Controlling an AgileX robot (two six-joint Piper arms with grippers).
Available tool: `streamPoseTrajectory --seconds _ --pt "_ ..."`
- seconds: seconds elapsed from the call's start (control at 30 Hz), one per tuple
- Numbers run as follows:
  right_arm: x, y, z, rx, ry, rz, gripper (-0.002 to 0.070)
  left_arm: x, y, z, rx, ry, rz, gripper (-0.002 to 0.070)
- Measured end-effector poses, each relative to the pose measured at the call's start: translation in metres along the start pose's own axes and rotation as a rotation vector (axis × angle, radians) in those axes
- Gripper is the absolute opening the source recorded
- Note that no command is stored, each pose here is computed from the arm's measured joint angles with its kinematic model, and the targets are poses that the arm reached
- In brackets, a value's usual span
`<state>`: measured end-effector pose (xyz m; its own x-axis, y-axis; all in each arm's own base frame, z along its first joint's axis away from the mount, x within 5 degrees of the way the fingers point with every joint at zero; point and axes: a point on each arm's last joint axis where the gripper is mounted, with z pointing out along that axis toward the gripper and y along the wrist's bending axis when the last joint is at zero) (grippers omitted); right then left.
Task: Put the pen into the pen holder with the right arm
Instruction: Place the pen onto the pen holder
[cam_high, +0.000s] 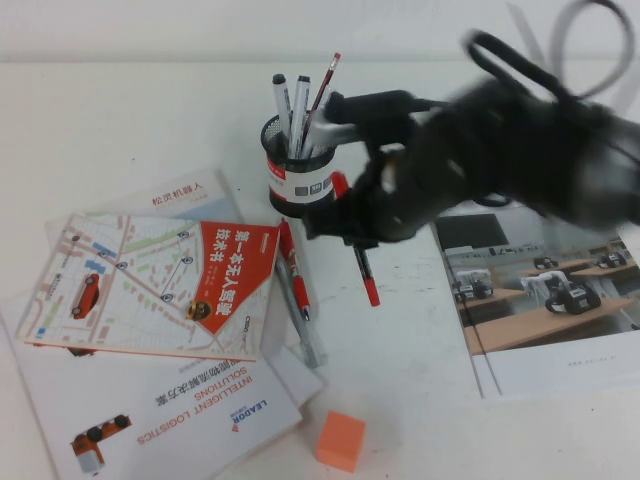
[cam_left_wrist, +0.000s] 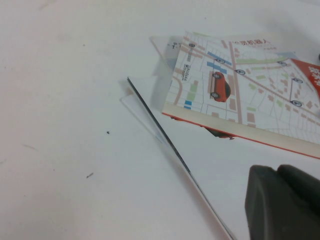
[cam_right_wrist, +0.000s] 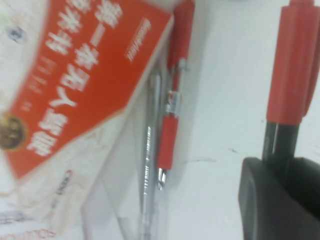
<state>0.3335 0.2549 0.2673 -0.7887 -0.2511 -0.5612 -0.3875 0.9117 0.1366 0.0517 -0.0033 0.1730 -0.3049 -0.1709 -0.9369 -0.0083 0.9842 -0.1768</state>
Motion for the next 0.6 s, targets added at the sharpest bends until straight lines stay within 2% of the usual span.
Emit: streamPoseTrajectory --seconds 0.17,0.27,0.37,0.47,0.6 --pt "0.034 -0.008 -0.031 -0.142 -0.381 0.004 0.0062 0.000 0.000 0.000 0.000 0.000 0.000 -0.0002" --pt "0.039 -0.006 -0.037 -0.244 -0.670 -0.060 0.0062 0.000 0.000 0.000 0.000 0.000 0.000 -0.0003" --pt "0.033 0.000 -0.036 -0.328 -0.871 -0.106 0.0062 0.000 0.000 0.000 0.000 0.000 0.000 -0.0003" --pt "0.020 0.000 -0.025 -0.342 -0.943 -0.097 0.0062 0.000 0.000 0.000 0.000 0.000 0.000 -0.0003" --pt "-0.002 -0.005 -0.003 -0.305 -0.988 -0.117 0.0062 0.000 0.000 0.000 0.000 0.000 0.000 -0.0003"
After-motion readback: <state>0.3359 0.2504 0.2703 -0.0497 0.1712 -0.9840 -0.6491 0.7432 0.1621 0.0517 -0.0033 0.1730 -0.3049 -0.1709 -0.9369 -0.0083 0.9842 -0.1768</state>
